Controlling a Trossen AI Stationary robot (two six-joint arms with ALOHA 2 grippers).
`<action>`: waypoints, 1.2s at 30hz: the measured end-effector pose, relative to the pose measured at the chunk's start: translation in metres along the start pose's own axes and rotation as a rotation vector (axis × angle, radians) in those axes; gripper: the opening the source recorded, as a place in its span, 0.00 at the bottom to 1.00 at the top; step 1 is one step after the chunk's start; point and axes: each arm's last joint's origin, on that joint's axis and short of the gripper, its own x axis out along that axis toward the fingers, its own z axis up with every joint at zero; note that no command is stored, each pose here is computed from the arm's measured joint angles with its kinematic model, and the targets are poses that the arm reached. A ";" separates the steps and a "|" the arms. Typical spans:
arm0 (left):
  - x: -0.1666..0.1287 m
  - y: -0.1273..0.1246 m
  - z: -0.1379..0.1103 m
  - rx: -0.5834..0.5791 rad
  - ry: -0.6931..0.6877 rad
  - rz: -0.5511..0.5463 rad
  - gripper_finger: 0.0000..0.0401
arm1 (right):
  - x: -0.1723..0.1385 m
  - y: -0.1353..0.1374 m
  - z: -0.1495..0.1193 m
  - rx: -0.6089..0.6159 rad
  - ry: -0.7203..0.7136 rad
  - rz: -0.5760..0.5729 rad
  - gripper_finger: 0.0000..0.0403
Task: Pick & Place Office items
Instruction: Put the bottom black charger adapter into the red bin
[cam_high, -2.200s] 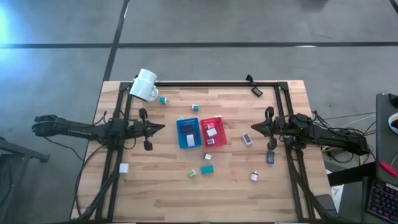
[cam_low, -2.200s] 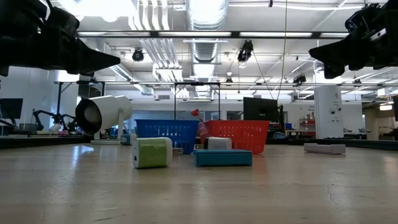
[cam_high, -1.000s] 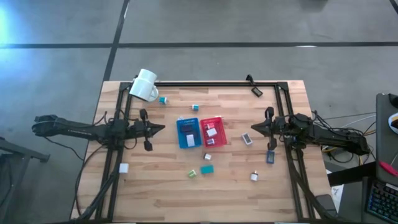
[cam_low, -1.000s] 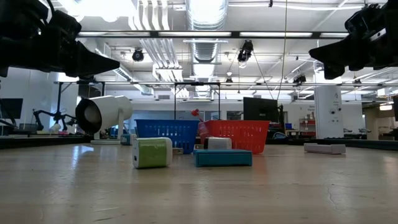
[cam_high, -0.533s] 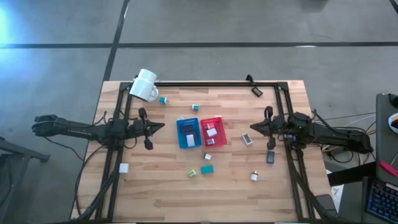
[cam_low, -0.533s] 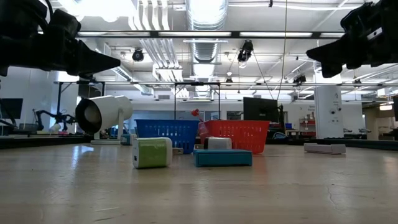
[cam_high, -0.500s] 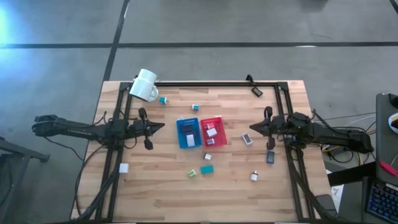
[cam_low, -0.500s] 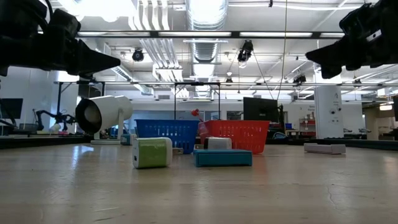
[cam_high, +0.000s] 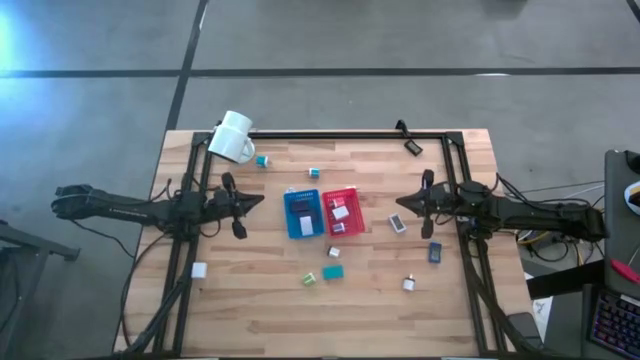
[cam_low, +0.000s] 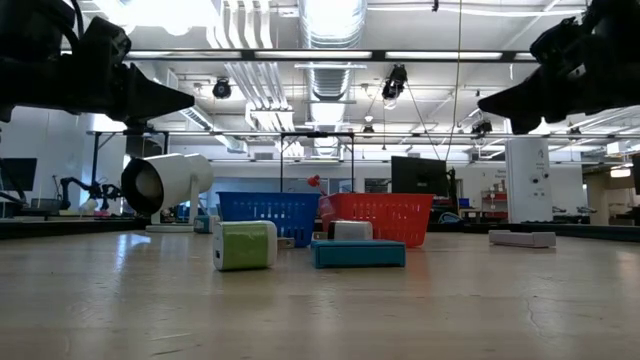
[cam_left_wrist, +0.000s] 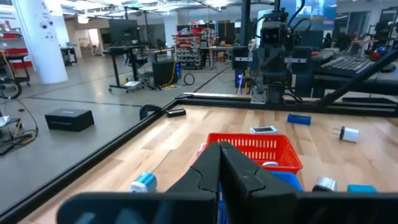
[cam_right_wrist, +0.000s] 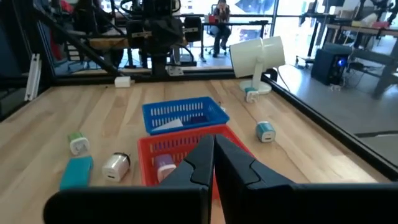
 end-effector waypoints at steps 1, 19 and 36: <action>0.000 0.000 0.000 -0.004 0.000 0.000 0.03 | 0.001 0.000 0.000 0.005 -0.001 0.000 0.02; 0.000 0.000 0.000 -0.026 -0.001 0.000 0.02 | 0.015 0.000 0.022 0.075 0.175 -0.007 0.02; 0.000 0.000 -0.001 -0.055 0.007 0.001 0.02 | 0.035 0.007 0.065 0.034 0.306 0.029 0.02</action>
